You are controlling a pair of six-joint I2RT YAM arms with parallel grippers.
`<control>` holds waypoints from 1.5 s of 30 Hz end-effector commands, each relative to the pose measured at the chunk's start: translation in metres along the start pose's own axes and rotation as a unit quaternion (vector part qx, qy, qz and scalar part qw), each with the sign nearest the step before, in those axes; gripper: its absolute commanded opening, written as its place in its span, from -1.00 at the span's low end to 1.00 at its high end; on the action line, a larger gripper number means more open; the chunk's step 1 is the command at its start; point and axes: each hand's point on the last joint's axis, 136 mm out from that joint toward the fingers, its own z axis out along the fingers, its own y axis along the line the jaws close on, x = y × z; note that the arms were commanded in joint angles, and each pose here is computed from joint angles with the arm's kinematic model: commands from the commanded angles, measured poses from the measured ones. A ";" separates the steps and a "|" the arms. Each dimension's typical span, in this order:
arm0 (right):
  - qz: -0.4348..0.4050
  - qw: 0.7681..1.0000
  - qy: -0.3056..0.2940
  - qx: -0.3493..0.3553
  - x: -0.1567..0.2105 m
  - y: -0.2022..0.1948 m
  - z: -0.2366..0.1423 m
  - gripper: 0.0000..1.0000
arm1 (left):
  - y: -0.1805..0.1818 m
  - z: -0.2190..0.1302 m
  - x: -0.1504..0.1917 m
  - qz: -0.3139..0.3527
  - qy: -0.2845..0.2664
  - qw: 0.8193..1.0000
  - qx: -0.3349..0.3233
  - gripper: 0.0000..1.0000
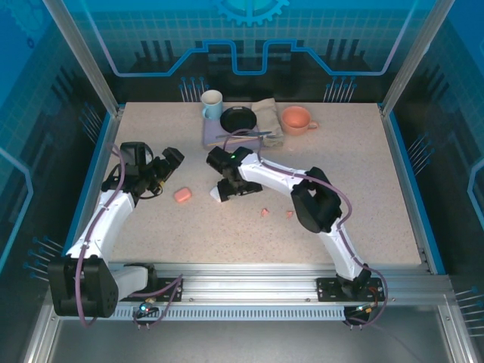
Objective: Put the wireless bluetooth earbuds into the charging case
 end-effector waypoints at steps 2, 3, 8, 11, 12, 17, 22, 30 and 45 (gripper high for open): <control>0.093 0.993 -0.028 -0.072 -0.011 0.031 -0.036 0.85 | -0.010 -0.002 -0.004 -0.013 -0.001 1.000 0.024 0.98; 0.103 0.991 -0.029 -0.074 -0.014 0.036 -0.035 0.85 | -0.011 -0.002 -0.005 -0.012 0.000 1.000 0.025 0.98; 0.145 0.989 -0.027 -0.020 -0.027 0.050 -0.022 0.86 | -0.010 0.002 -0.005 -0.017 0.004 1.000 0.019 0.98; 0.179 0.983 -0.038 0.010 -0.034 0.051 -0.016 0.86 | -0.010 0.002 -0.005 -0.021 0.004 1.000 0.020 0.98; 0.189 0.981 -0.042 0.015 -0.037 0.051 -0.014 0.85 | -0.011 0.002 -0.005 -0.021 0.004 1.000 0.022 0.98; 0.220 0.973 -0.068 0.028 -0.045 0.052 -0.006 0.78 | -0.011 0.002 -0.005 -0.025 0.005 0.999 0.023 0.98; 0.223 0.972 -0.060 0.037 -0.042 0.054 0.006 0.76 | -0.013 0.001 -0.006 -0.025 0.002 0.999 0.027 0.98; 0.211 0.976 -0.022 0.048 -0.020 0.056 0.026 0.77 | -0.012 0.001 -0.009 -0.023 -0.006 0.999 0.022 0.98; 0.181 0.983 -0.014 0.033 0.011 0.038 0.020 0.83 | -0.013 -0.003 -0.010 -0.018 -0.011 1.000 0.020 0.98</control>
